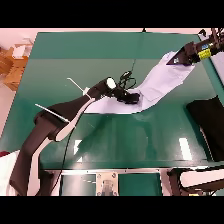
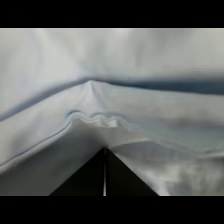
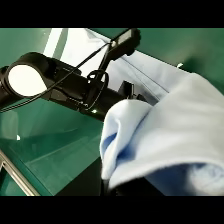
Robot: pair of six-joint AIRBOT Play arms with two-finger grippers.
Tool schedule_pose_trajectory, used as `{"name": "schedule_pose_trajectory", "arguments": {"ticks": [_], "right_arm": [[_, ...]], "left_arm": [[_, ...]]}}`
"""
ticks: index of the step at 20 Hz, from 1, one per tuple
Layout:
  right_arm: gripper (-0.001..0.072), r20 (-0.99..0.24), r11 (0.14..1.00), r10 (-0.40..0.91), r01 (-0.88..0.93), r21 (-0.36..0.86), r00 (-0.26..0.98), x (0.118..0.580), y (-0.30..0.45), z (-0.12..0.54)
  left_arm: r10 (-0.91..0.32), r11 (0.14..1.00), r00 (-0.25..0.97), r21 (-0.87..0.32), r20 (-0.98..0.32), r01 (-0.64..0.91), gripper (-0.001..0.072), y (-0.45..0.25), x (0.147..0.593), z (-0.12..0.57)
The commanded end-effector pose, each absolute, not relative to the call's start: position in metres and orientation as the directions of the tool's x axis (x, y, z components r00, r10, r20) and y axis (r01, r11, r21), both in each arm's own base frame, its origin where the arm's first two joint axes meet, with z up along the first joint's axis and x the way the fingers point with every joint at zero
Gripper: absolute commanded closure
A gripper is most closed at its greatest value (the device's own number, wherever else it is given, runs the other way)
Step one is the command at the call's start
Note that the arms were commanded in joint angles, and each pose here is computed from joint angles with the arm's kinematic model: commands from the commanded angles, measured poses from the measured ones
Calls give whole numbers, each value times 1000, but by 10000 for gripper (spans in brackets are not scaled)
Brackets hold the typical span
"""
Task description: Fold the shirts.
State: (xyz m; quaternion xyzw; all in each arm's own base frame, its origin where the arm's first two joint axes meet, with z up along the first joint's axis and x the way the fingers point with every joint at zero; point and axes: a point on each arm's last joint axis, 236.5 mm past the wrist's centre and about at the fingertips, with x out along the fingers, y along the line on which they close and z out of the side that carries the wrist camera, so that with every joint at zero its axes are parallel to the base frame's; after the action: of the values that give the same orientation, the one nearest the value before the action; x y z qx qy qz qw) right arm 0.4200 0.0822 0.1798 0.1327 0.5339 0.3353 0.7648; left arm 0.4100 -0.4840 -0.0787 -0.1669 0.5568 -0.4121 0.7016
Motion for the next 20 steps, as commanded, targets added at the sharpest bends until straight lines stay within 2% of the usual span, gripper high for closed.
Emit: {"name": "schedule_pose_trajectory", "arguments": {"ticks": [1,5,7,9,11,14,17,19,20], "right_arm": [[694,-742,751,638,-379,541,206,418,87,184],[693,-740,755,640,-351,555,208,419,90,184],[694,-738,750,647,-329,574,189,418,104,180],[693,-734,736,660,-330,591,157,416,129,172],[693,-724,712,678,-363,602,129,414,169,164],[693,-695,680,709,-375,630,117,414,244,140],[693,-655,656,742,-362,663,144,415,331,96],[691,-608,631,771,-359,688,189,416,394,67],[615,-583,618,784,-370,694,215,415,429,51]], "left_arm": [[-781,572,2,-714,-624,405,685,-488,408,-68],[-752,558,-86,-701,-653,444,685,-426,426,-26],[-690,623,-65,-637,-721,454,686,-362,445,-9],[-591,722,-14,-536,-807,437,686,-287,462,7],[-486,811,46,-431,-873,397,686,-214,472,28],[-349,897,101,-302,-932,323,685,-129,472,52],[-260,938,113,-223,-959,266,685,-76,470,57],[-253,947,116,-221,-961,232,685,-60,471,56],[-252,950,120,-222,-960,220,685,-55,472,57]]}}
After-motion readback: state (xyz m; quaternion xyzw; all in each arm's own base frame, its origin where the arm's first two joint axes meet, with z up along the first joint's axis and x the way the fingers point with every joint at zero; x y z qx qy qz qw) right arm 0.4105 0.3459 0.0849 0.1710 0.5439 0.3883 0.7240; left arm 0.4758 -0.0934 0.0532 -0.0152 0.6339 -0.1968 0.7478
